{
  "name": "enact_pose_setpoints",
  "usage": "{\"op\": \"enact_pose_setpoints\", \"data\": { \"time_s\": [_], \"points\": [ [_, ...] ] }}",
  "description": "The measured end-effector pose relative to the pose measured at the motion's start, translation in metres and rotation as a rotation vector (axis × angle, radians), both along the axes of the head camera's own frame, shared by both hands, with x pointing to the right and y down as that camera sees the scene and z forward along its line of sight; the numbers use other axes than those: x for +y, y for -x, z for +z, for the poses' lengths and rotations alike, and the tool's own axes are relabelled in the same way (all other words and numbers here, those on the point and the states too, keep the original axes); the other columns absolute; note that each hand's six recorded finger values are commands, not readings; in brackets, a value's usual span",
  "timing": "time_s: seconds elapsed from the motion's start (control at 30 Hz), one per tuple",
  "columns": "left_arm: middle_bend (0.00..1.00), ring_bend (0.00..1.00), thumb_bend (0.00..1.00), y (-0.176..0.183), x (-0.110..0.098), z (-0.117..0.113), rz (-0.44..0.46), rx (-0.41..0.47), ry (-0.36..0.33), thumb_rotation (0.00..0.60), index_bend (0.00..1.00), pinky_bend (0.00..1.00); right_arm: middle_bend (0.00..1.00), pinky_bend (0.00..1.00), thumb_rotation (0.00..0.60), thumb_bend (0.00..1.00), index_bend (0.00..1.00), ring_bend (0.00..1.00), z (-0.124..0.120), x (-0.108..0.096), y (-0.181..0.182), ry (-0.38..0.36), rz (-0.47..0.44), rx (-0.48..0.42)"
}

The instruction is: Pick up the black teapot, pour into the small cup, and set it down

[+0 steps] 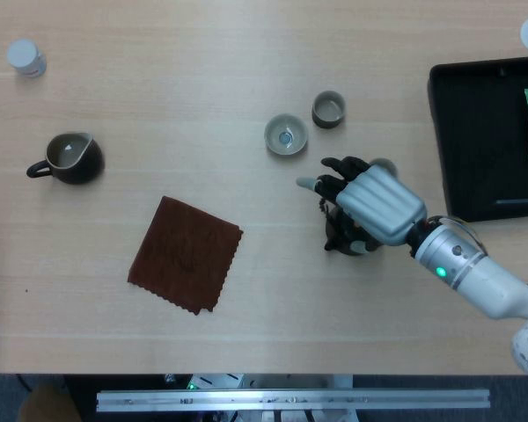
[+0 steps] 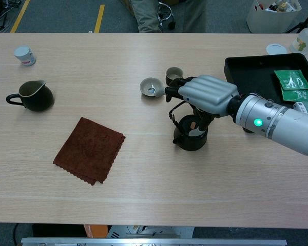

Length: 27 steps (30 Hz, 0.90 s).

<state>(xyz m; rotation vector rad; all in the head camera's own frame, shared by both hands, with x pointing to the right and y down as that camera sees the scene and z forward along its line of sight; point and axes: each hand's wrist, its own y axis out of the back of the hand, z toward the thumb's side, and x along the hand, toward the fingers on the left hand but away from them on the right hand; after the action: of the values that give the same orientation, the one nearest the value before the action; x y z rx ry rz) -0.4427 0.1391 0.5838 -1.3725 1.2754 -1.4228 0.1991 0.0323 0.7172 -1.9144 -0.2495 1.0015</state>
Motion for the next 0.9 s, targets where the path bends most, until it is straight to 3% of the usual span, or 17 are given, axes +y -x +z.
{"op": "enact_pose_setpoints", "data": {
  "time_s": [0.5, 0.67, 0.9],
  "points": [
    [0.2, 0.18, 0.39, 0.0, 0.002, -0.003, -0.003, -0.005, -0.003, 0.6, 0.14, 0.19, 0.31, 0.17, 0.6, 0.0, 0.23, 0.11, 0.012, -0.004, 0.013, 0.029, -0.005, -0.003],
    [0.2, 0.18, 0.39, 0.002, 0.003, -0.004, -0.012, -0.009, -0.003, 0.6, 0.14, 0.19, 0.36, 0.17, 0.6, 0.0, 0.32, 0.15, 0.015, -0.009, 0.024, 0.028, -0.017, -0.007],
    [0.2, 0.18, 0.39, 0.003, 0.004, -0.004, -0.016, -0.011, -0.003, 0.6, 0.15, 0.19, 0.41, 0.17, 0.6, 0.0, 0.36, 0.22, 0.022, -0.013, 0.029, 0.042, -0.011, 0.002]
  ]
}}
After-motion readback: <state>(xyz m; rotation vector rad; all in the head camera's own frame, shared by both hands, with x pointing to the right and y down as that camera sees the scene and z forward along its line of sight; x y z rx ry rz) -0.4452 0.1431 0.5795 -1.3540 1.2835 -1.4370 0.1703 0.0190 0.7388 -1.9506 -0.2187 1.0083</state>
